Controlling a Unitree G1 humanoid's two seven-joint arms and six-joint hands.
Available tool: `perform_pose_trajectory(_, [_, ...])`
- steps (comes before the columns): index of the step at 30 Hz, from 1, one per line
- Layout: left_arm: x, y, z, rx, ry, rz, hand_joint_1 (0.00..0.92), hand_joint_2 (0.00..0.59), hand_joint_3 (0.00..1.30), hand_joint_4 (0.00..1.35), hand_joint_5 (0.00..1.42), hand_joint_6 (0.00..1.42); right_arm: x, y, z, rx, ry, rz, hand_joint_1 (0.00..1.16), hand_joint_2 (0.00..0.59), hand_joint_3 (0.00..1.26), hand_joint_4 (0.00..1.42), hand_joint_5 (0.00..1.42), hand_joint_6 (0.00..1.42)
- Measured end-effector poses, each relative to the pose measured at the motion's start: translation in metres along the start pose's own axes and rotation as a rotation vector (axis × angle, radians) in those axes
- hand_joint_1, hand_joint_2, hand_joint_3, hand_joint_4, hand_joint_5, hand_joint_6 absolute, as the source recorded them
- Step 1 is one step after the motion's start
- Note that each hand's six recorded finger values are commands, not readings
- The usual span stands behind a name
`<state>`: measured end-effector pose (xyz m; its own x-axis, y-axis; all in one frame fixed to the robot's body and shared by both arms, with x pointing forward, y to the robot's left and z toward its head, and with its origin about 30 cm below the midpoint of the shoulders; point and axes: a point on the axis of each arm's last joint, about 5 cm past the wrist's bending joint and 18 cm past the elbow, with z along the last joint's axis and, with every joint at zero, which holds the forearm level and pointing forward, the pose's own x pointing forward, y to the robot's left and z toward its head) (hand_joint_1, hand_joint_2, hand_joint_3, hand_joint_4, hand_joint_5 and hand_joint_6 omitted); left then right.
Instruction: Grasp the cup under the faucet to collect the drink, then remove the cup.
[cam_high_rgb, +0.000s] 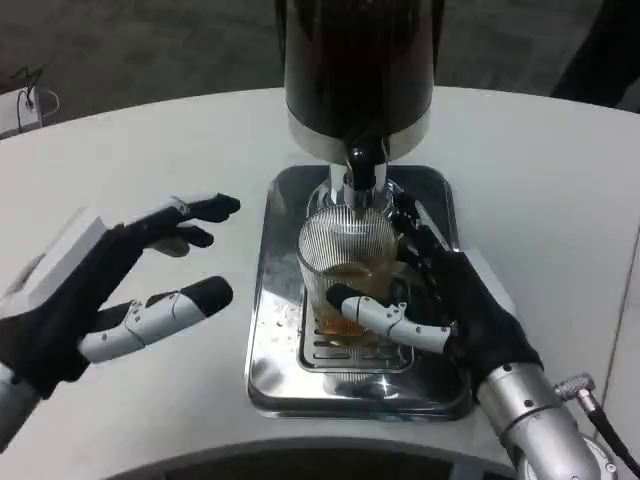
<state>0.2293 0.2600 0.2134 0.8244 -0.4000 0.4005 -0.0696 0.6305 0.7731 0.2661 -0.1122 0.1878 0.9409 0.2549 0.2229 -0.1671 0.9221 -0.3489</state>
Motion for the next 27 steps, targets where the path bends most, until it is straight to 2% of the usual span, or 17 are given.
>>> perform_pose_trajectory(5, [-0.008, -0.002, 0.0057, 0.037, 0.034, 0.005, 0.0, 0.084, 0.19, 0.1, 0.19, 0.28, 0.001, 0.0014, -0.0004, -0.001, -0.004, 0.007, 0.8, 0.218, 0.0, 0.04, 0.12, 0.13])
perform_pose_trajectory(11, [-0.023, -0.011, 0.0148, 0.103, 0.098, -0.04, 0.0, 0.084, 0.16, 0.05, 0.15, 0.24, 0.002, 0.0032, -0.0012, 0.002, -0.009, 0.001, 0.8, 0.218, 0.0, 0.04, 0.12, 0.13])
perform_pose_trajectory(15, [-0.033, -0.019, 0.0202, 0.085, 0.129, -0.055, 0.0, 0.084, 0.15, 0.04, 0.15, 0.24, 0.003, 0.0056, -0.003, 0.011, -0.012, -0.003, 0.81, 0.218, 0.0, 0.04, 0.12, 0.13])
perform_pose_trajectory(27, [-0.051, -0.025, 0.0239, 0.055, 0.226, -0.099, 0.0, 0.084, 0.15, 0.04, 0.14, 0.24, 0.008, 0.0172, -0.006, 0.024, -0.033, -0.011, 0.81, 0.218, 0.0, 0.05, 0.13, 0.11])
